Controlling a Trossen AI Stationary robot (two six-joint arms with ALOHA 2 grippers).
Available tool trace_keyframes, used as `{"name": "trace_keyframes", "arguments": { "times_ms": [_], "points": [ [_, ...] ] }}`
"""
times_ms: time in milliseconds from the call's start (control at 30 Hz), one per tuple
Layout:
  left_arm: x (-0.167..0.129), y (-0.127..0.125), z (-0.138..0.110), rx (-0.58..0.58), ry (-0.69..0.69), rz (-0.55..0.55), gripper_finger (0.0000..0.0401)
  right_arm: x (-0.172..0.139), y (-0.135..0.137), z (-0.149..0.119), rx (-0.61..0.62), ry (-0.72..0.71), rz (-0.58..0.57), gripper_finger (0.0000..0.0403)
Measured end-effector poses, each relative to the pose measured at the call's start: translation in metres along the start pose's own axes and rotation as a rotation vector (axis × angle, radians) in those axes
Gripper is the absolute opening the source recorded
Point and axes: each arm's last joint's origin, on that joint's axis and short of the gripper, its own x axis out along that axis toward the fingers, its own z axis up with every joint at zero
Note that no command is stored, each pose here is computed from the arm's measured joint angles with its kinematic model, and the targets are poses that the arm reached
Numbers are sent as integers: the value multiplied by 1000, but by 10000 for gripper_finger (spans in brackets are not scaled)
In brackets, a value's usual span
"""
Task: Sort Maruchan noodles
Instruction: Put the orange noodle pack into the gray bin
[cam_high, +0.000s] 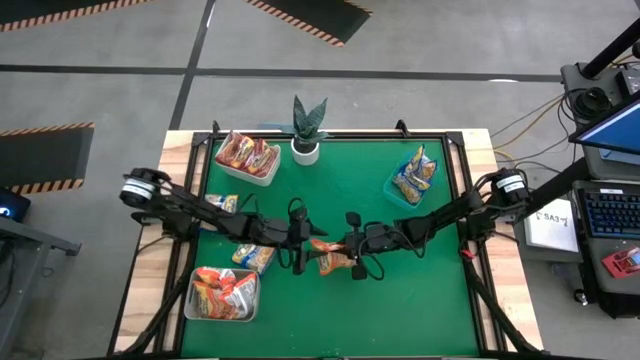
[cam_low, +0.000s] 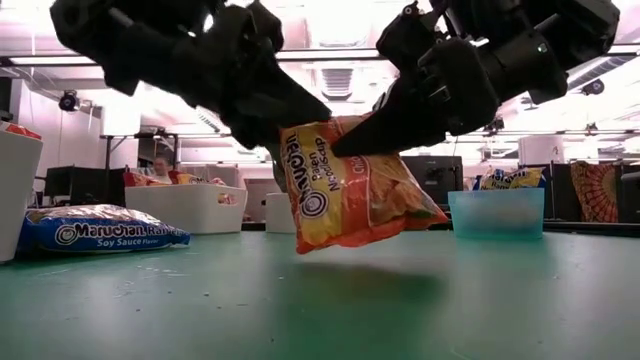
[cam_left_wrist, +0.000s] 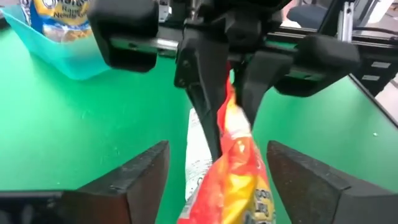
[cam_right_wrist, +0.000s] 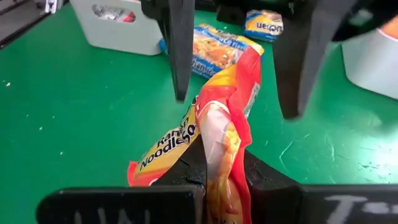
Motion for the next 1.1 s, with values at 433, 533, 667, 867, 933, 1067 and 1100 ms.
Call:
{"name": "trace_keyframes", "arguments": {
  "times_ms": [433,533,667,867,933,1067,1100],
  "points": [
    [11,0,-11,-16,2,-1,123,1,0,1,19,7,0,22],
    [10,0,-11,-24,0,-2,61,0,-1,2,40,8,-1,43],
    [9,0,-9,-37,-9,3,12,-7,-2,10,58,-9,5,94],
    [4,-2,-2,-41,-28,-6,19,-31,-6,31,52,-26,0,178],
    [0,-4,3,-38,-44,-14,13,-43,-9,39,46,-27,-3,199],
    [-11,-9,16,-41,-87,-35,5,-69,-18,59,41,-83,-16,230],
    [-14,-10,19,-41,-96,-42,4,-76,-20,64,40,-108,-22,235]
  ]
}}
